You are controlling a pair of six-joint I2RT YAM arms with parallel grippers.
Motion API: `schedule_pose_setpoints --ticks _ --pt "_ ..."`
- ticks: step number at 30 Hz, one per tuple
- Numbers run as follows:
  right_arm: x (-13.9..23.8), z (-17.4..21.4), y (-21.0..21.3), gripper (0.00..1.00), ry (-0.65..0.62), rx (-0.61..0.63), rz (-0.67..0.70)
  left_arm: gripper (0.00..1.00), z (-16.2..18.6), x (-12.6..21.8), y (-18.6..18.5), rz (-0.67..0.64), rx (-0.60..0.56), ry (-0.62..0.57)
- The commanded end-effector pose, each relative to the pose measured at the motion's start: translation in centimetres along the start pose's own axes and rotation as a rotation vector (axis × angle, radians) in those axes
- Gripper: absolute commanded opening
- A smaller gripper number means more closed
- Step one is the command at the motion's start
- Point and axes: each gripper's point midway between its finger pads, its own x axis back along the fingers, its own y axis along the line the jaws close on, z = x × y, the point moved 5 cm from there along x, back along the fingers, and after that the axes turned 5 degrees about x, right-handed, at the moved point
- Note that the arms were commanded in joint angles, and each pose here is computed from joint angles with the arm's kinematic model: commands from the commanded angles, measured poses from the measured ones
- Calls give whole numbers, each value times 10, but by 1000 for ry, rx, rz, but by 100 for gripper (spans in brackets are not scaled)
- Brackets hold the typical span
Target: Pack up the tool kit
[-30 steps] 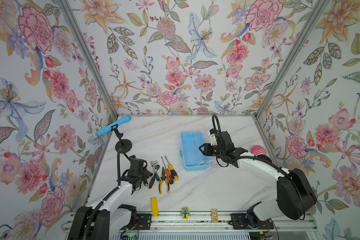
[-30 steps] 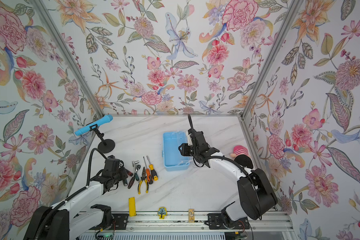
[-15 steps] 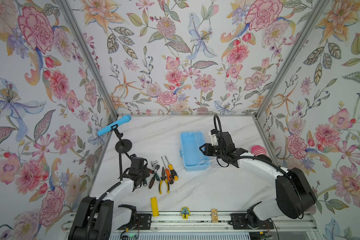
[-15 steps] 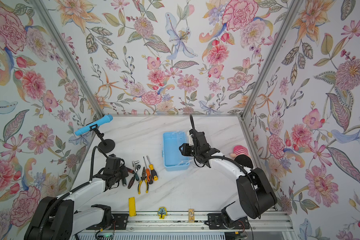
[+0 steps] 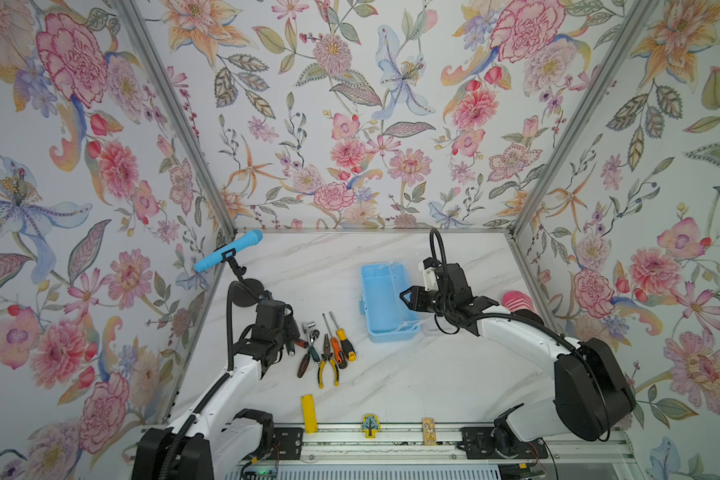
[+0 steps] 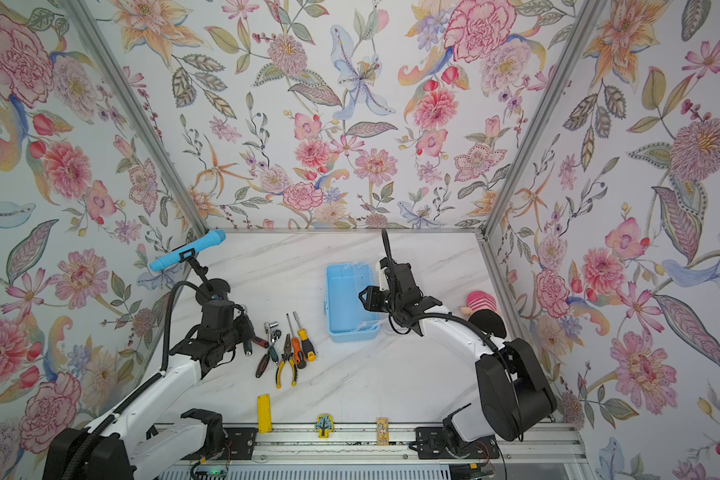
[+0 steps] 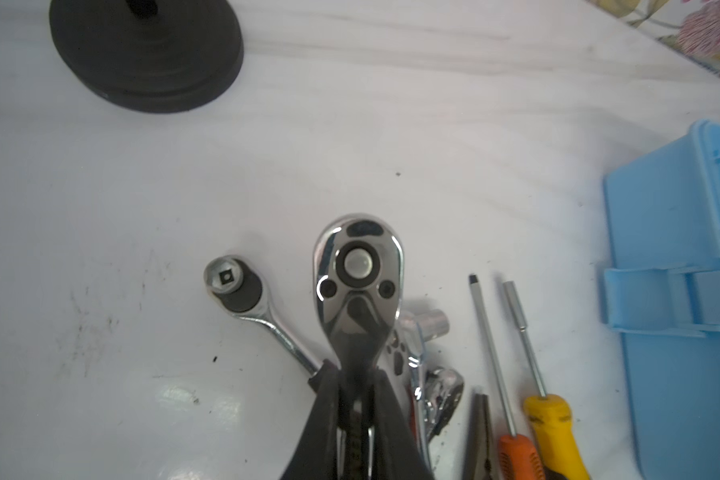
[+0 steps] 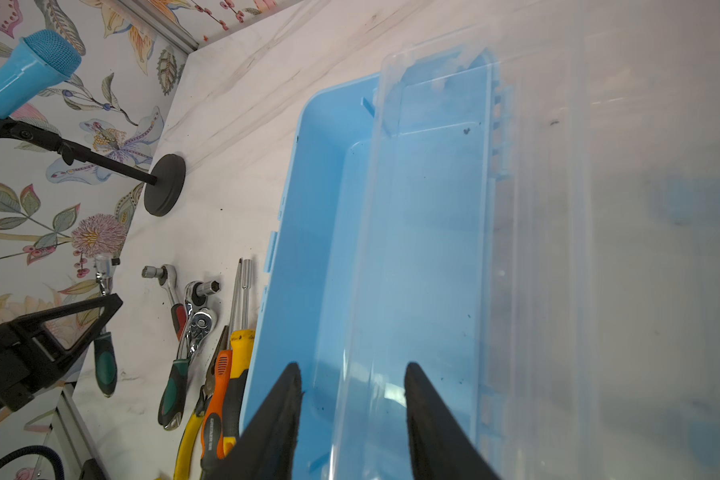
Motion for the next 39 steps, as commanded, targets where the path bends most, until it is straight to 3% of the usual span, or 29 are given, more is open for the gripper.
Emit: schedule_pose_setpoints --ticks 1,9,15,20,30,34,39 --pt "18 -11 4 42 -52 -22 -16 0 -23 19 -58 199 29 -68" --pt "36 -17 2 43 -89 -34 -6 0 -20 2 -204 545 6 -42" --pt "46 -10 -6 43 -98 -53 21 0 4 -47 -256 647 58 57" --pt "53 -6 -12 43 -103 -66 39 0 26 -74 -274 620 65 114" --pt "53 1 -19 45 -91 -75 61 0 42 -95 -264 521 47 161" --pt "54 0 -18 46 -97 -79 52 15 45 -98 -261 498 41 168" --pt "56 -3 -16 46 -107 -74 46 24 42 -96 -262 493 34 162"
